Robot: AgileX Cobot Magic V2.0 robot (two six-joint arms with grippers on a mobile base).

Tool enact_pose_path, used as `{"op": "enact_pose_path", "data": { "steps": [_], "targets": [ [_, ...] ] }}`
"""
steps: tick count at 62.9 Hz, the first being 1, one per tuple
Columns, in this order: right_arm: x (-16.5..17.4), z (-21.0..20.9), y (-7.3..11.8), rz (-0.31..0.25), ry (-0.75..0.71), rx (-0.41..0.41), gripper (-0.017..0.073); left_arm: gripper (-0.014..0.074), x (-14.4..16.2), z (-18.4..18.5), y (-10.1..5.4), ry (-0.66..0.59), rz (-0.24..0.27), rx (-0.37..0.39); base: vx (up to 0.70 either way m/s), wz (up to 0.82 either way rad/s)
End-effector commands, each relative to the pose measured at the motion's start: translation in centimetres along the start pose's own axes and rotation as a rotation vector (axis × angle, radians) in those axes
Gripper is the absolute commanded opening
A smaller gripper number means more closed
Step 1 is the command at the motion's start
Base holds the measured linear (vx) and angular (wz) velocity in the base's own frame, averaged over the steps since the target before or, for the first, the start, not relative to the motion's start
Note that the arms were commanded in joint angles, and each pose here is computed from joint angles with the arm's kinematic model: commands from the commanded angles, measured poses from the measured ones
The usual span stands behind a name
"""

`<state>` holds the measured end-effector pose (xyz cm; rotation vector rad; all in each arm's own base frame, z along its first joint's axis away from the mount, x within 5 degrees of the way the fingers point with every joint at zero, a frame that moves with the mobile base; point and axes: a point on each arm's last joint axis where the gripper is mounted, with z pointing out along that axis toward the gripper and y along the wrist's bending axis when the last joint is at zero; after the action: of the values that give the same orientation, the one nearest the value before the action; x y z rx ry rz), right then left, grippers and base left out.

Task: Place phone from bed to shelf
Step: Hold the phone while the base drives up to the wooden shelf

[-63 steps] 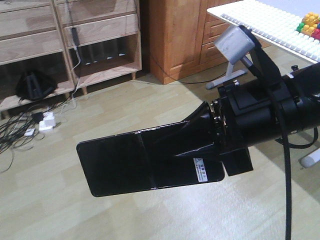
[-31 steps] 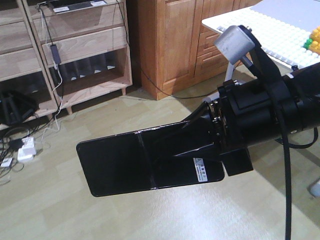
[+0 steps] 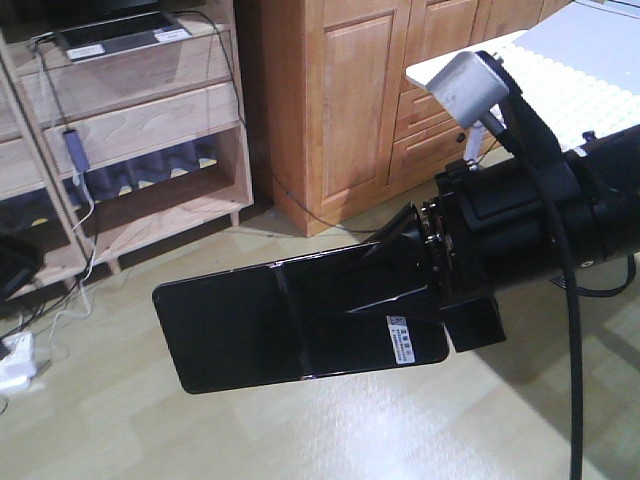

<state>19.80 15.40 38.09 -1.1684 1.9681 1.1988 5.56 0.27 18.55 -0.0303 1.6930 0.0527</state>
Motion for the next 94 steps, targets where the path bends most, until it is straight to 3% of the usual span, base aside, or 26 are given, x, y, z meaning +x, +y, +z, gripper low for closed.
{"op": "enact_pose_path", "data": {
  "steps": [1, 48, 94],
  "targets": [
    [-0.93, -0.92, 1.85, -0.023, -0.059, -0.08, -0.0002, 0.0001, -0.43, -0.03, 0.02, -0.071, -0.009, -0.003, 0.45, -0.06],
    [-0.93, -0.92, 1.85, -0.023, -0.059, -0.08, -0.0002, 0.0001, -0.43, -0.03, 0.02, -0.071, -0.009, -0.003, 0.46, -0.01],
    [-0.93, -0.92, 1.85, -0.023, -0.059, -0.08, -0.0002, 0.0001, -0.43, -0.03, 0.02, -0.071, -0.009, -0.003, 0.45, 0.28]
  ]
}}
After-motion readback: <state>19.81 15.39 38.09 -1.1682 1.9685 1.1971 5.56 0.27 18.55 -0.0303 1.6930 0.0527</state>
